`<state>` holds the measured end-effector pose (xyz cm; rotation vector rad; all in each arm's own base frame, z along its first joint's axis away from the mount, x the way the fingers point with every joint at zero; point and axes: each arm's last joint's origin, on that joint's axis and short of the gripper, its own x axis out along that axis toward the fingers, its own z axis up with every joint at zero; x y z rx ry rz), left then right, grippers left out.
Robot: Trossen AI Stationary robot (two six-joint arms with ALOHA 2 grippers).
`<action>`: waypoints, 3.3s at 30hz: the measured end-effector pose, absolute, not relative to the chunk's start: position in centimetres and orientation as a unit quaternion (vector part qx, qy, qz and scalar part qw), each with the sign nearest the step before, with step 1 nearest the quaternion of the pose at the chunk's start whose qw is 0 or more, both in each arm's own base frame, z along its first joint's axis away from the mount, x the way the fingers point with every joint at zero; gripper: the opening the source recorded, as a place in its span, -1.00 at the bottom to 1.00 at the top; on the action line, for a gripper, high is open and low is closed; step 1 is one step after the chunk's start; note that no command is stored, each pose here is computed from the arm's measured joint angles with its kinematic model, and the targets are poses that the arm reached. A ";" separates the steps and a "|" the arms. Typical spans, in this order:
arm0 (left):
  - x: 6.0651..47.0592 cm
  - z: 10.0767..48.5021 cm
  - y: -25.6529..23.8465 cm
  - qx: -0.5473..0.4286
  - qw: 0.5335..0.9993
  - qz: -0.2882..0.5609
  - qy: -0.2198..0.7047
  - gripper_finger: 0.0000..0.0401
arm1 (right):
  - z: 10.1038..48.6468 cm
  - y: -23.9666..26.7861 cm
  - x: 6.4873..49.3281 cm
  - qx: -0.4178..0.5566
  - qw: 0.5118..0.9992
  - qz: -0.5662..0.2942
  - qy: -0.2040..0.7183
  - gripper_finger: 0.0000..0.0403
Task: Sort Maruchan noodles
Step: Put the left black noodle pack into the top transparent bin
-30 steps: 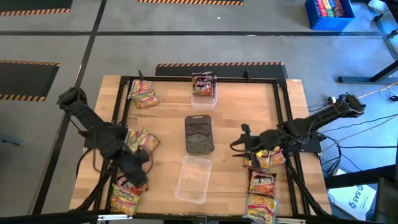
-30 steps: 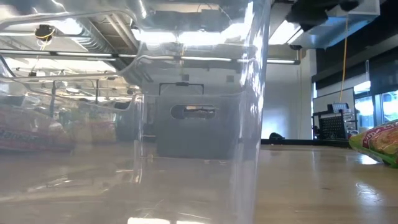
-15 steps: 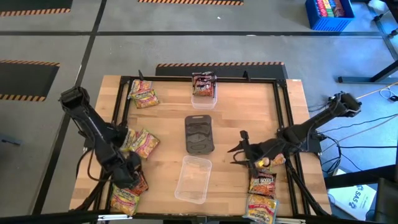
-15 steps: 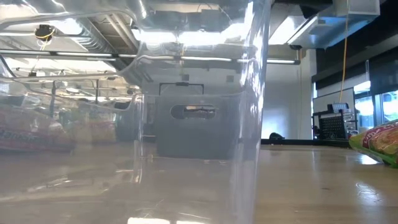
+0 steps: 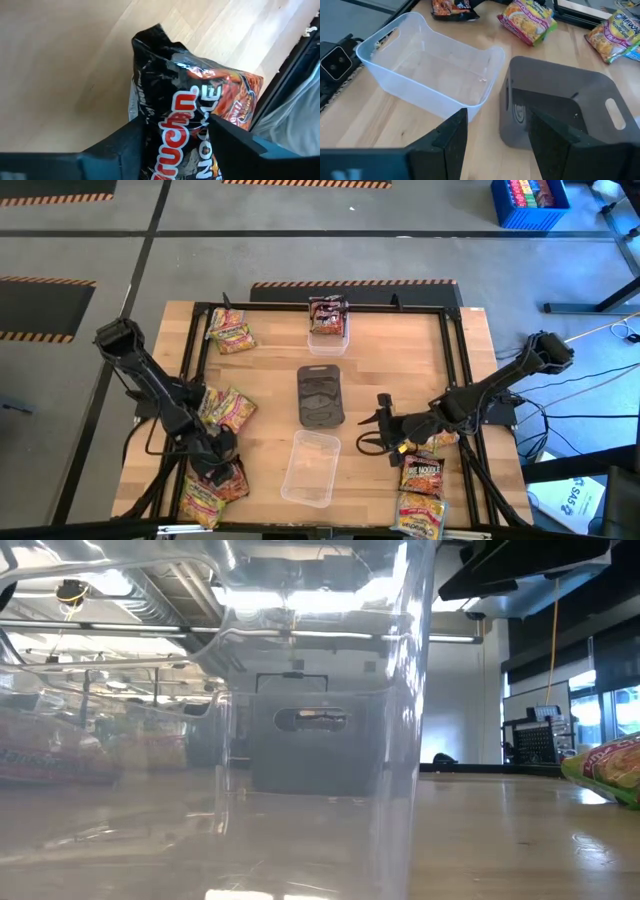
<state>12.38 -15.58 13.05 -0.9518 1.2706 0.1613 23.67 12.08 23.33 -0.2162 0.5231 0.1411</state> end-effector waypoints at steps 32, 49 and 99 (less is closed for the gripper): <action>13.6 13.5 -15.1 -0.267 0.873 0.053 0.404 -0.81 | 23.6 12.2 23.8 -0.103 0.962 0.071 0.241 -0.10; 14.2 14.8 -15.8 -0.232 0.893 0.028 0.385 -0.98 | 23.8 12.2 23.9 -0.100 0.964 0.072 0.235 -0.10; 26.9 25.9 -8.8 0.159 0.954 0.219 0.129 -0.99 | 23.2 4.3 30.6 0.062 0.991 0.018 0.113 0.67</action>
